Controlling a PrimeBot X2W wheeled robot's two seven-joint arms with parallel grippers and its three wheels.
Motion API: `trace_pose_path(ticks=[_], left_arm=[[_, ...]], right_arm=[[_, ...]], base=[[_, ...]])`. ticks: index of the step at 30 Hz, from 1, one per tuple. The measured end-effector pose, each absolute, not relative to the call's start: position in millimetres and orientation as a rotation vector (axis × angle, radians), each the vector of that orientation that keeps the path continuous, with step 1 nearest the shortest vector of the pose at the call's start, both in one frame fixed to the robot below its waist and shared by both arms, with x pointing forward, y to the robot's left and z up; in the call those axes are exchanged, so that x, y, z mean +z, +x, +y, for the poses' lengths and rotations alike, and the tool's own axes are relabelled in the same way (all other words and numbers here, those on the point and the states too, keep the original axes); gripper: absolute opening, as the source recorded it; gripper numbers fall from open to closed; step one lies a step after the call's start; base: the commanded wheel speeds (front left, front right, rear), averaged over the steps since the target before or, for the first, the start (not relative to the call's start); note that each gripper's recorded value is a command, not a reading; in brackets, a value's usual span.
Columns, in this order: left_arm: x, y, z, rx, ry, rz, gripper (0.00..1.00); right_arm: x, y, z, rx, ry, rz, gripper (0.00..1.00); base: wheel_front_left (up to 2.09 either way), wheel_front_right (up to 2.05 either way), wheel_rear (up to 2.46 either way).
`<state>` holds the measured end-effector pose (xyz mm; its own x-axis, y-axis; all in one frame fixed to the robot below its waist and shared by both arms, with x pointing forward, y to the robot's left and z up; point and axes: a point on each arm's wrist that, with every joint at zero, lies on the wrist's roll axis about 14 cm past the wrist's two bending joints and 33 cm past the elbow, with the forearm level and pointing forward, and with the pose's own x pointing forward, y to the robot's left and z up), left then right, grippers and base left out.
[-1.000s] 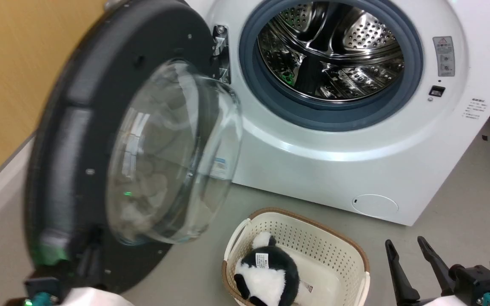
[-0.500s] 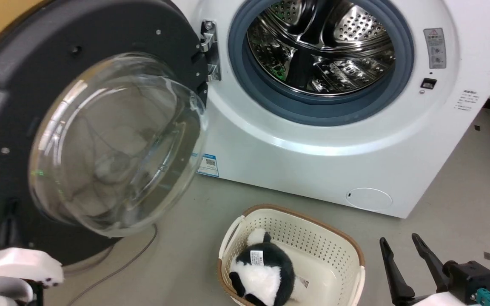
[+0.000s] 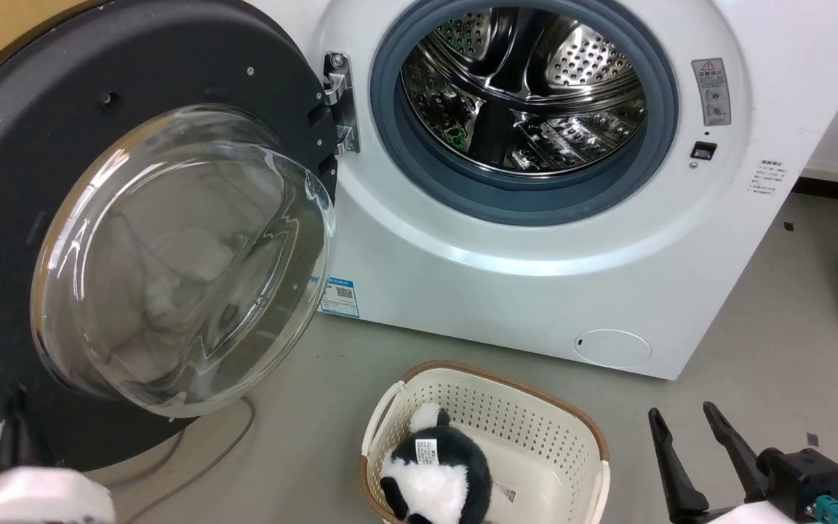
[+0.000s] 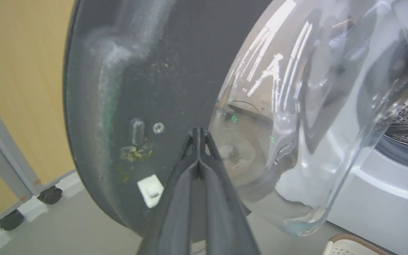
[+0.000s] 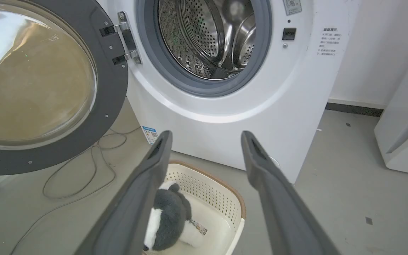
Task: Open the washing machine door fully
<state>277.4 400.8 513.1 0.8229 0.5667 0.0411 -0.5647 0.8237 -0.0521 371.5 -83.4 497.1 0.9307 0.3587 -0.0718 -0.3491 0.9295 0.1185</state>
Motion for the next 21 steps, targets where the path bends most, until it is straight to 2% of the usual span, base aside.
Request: trace_pose_path(ticks=[5,6,7,8,9,13,21], left_arm=[[508.5,264.3,368.2,0.579,-0.070,-0.076,0.00],[508.9,261.9,362.1,0.575,-0.073,-0.081,0.05],[509.8,260.4,354.5,0.564,-0.075,-0.087,0.24],[510.0,258.5,348.1,0.558,-0.076,-0.090,0.60],[509.2,257.2,340.1,0.544,-0.083,-0.091,1.00],[509.7,255.6,318.1,0.499,-0.075,-0.093,1.00],[514.2,286.1,251.2,0.273,-0.101,-0.085,1.00]], right_arm=[[500.9,369.5,-86.1,0.355,0.109,0.075,1.00],[501.4,369.3,-86.5,0.354,0.109,0.072,1.00],[501.6,369.0,-87.3,0.351,0.108,0.071,1.00],[501.9,368.6,-87.9,0.350,0.109,0.068,1.00],[502.7,368.4,-89.1,0.346,0.110,0.065,1.00],[504.6,365.1,-93.5,0.333,0.108,0.057,1.00],[514.3,357.0,-113.0,0.276,0.091,0.021,1.00]], base=[[0.00,0.00,0.00],[0.00,0.00,0.00],[0.00,0.00,0.00],[0.00,0.00,0.00],[0.00,0.00,0.00],[0.00,0.00,0.00],[0.00,0.00,0.00]])
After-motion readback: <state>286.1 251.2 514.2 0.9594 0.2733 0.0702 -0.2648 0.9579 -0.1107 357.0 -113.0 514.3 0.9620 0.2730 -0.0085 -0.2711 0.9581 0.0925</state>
